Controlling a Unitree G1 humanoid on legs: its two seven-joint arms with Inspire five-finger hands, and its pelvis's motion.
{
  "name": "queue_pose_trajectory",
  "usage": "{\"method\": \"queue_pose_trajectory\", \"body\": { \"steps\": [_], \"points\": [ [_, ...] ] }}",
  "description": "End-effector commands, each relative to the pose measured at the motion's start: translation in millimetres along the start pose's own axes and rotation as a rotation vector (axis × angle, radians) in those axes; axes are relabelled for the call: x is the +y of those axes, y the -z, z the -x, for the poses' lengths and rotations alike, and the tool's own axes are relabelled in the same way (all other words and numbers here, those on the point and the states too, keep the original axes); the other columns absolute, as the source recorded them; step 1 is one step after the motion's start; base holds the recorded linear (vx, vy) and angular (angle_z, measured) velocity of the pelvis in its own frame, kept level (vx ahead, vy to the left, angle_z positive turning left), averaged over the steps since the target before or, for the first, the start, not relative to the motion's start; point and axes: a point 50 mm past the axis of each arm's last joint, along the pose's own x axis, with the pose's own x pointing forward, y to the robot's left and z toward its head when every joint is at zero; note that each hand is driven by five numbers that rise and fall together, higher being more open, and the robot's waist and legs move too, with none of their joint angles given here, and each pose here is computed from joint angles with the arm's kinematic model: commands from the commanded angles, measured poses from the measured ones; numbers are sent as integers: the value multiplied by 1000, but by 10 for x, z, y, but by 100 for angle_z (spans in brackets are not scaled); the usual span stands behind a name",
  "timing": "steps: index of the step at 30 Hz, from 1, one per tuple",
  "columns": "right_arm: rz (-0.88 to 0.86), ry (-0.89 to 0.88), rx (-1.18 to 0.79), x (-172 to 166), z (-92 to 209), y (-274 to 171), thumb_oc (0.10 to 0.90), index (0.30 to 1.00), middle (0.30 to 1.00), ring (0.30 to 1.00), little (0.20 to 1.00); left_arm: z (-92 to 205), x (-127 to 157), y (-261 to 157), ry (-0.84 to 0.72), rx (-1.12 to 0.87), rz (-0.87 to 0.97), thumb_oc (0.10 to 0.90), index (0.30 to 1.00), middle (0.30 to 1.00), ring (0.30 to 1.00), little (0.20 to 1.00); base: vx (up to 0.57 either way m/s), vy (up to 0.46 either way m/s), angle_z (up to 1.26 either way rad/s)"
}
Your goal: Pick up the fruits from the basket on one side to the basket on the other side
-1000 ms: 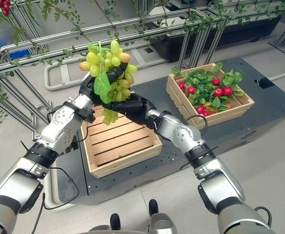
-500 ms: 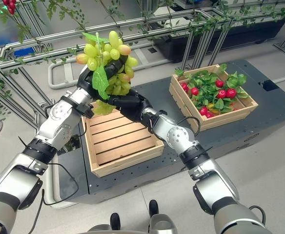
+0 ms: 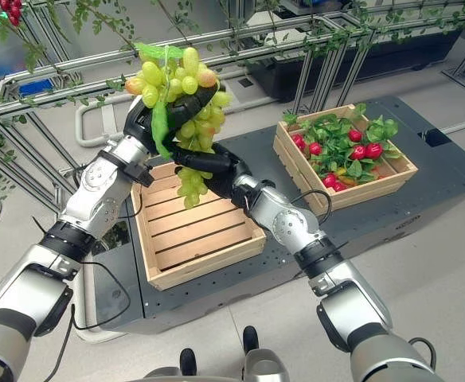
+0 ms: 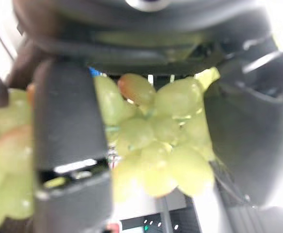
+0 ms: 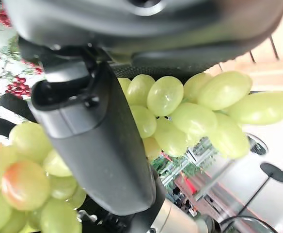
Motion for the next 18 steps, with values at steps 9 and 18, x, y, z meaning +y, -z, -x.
{"method": "queue_pose_trajectory", "body": {
  "steps": [9, 18],
  "points": [
    [5, -18, -418, -4, 183, -482, 400, 300, 300, 300, 300, 352, 515, 244, -468, -17, -3, 800, 900, 900, 900, 900, 8, 1, -5],
    [24, 65, -495, -206, 435, -490, 400, 300, 300, 300, 300, 663, 554, 470, -534, 56, -3, 800, 900, 900, 900, 900, 8, 2, -2]
  ]
}}
